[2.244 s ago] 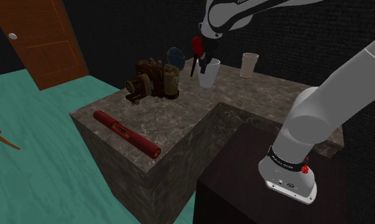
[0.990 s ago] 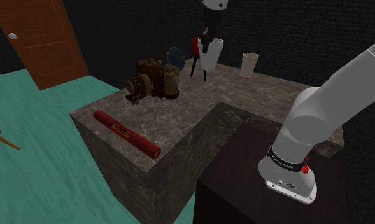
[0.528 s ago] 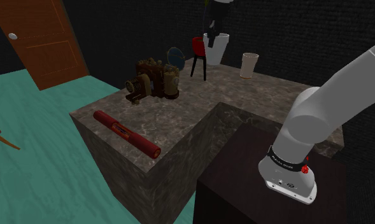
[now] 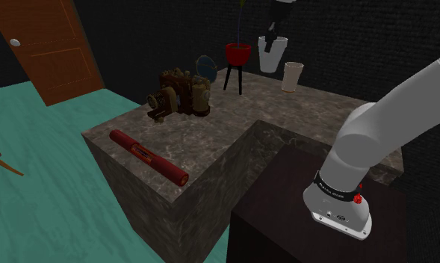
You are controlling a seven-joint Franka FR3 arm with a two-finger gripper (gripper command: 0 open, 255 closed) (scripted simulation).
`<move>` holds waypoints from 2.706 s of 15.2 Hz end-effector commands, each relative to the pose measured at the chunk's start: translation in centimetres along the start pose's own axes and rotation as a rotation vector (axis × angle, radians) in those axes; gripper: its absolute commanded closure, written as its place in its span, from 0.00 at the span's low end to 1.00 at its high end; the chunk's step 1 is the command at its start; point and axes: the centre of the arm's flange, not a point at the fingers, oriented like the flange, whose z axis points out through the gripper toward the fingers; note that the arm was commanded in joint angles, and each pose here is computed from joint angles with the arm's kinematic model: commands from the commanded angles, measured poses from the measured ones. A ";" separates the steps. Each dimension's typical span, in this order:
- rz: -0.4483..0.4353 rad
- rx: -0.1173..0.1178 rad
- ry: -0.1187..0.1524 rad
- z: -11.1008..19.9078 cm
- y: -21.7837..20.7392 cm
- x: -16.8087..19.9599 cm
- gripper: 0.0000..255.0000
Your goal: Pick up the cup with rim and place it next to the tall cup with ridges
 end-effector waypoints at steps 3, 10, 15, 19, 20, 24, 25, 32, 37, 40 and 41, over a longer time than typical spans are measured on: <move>-0.001 0.000 0.001 -0.1 4.6 -2.7 1.00; -0.001 0.000 0.001 -0.4 12.4 -7.7 1.00; -0.001 0.000 0.001 -0.6 18.0 -11.2 1.00; -0.001 0.000 0.001 -0.8 22.4 -14.0 1.00; -0.001 0.000 0.001 -0.9 23.5 -14.7 1.00; -0.001 0.000 0.001 -1.0 28.0 -17.6 1.00; -0.001 0.000 0.001 -1.1 29.6 -18.6 1.00; -0.001 0.000 0.001 2.5 29.4 -19.2 1.00; -0.001 0.000 0.001 5.1 29.3 -19.6 1.00; -0.001 0.000 0.001 6.7 29.2 -19.8 1.00; -0.001 0.000 0.001 7.2 29.1 -19.9 1.00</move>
